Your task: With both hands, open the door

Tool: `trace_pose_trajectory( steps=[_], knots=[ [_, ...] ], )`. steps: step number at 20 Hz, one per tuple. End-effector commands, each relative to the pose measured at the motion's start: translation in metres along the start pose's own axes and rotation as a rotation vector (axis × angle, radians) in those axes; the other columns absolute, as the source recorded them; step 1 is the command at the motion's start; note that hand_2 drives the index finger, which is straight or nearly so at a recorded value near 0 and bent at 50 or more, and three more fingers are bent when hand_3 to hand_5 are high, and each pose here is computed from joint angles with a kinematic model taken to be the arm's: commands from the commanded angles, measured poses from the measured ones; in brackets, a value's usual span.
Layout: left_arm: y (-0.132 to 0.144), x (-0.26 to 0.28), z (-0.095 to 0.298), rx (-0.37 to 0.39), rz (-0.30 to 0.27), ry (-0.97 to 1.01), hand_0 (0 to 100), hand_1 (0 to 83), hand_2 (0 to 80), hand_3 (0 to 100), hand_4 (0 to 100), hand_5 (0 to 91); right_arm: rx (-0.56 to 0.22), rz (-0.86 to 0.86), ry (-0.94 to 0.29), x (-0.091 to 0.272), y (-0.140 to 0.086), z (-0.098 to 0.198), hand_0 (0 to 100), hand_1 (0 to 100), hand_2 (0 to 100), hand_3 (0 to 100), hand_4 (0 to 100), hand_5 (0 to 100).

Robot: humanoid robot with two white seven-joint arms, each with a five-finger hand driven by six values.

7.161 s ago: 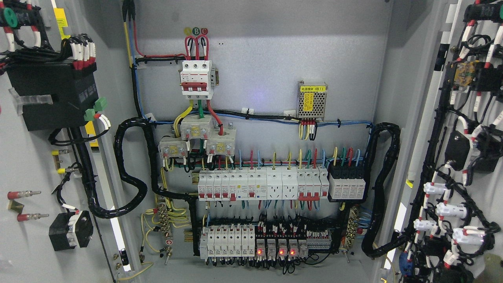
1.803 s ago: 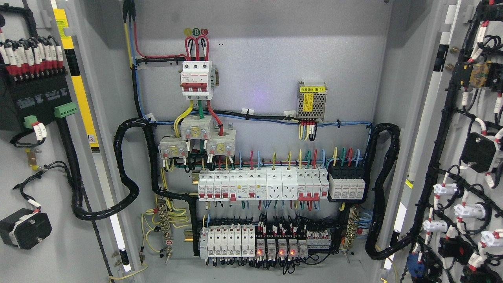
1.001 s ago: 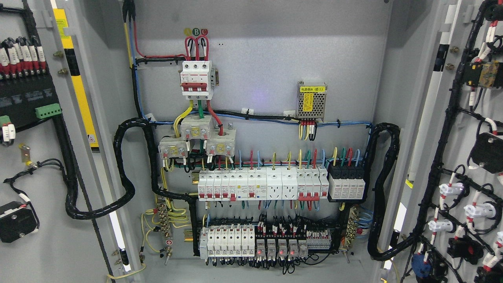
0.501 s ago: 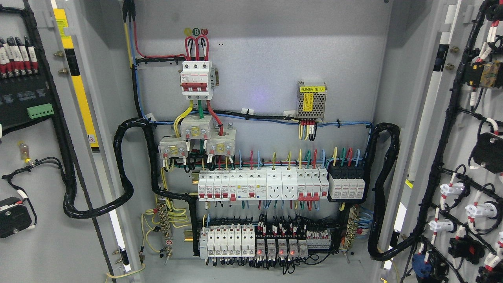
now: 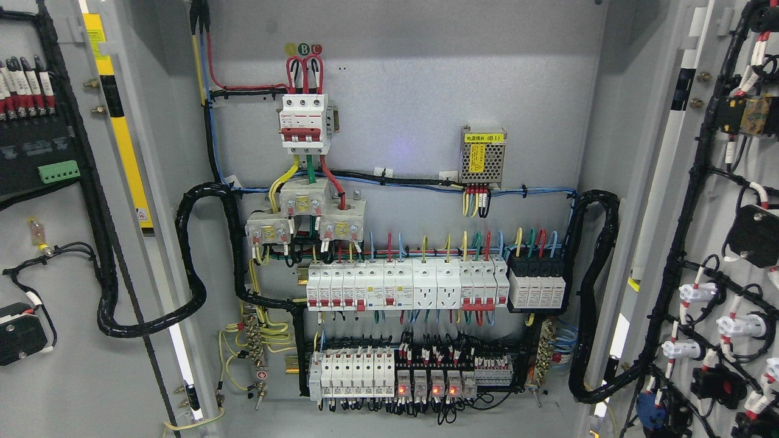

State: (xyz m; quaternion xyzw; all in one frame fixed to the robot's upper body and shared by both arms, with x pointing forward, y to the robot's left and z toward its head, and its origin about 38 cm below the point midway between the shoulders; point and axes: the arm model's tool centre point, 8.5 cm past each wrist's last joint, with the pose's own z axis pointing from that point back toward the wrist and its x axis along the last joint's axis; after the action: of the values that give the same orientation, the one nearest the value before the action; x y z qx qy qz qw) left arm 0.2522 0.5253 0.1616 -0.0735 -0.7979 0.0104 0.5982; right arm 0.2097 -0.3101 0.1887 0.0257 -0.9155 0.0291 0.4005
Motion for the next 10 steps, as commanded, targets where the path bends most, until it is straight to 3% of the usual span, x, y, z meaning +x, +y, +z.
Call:
trace_pose_trajectory(
  steps=[1,6,10],
  knots=[
    [-0.034,0.022,-0.008,-0.115,-0.038,-0.039,12,55.6,0.0,0,0,0.0,0.069,-0.071,0.023,-0.009,0.022,0.0,0,50,4,0,0,0],
    [-0.061,0.007,-0.011,-0.164,0.006,-0.033,12,55.6,0.0,0,0,0.0,0.078,-0.123,0.1,-0.032,0.035,0.014,0,50,4,0,0,0],
    [-0.1,-0.023,-0.004,-0.232,0.069,0.024,12,55.6,0.0,0,0,0.0,0.091,-0.144,0.18,-0.049,0.04,0.031,0,50,4,0,0,0]
  ],
)
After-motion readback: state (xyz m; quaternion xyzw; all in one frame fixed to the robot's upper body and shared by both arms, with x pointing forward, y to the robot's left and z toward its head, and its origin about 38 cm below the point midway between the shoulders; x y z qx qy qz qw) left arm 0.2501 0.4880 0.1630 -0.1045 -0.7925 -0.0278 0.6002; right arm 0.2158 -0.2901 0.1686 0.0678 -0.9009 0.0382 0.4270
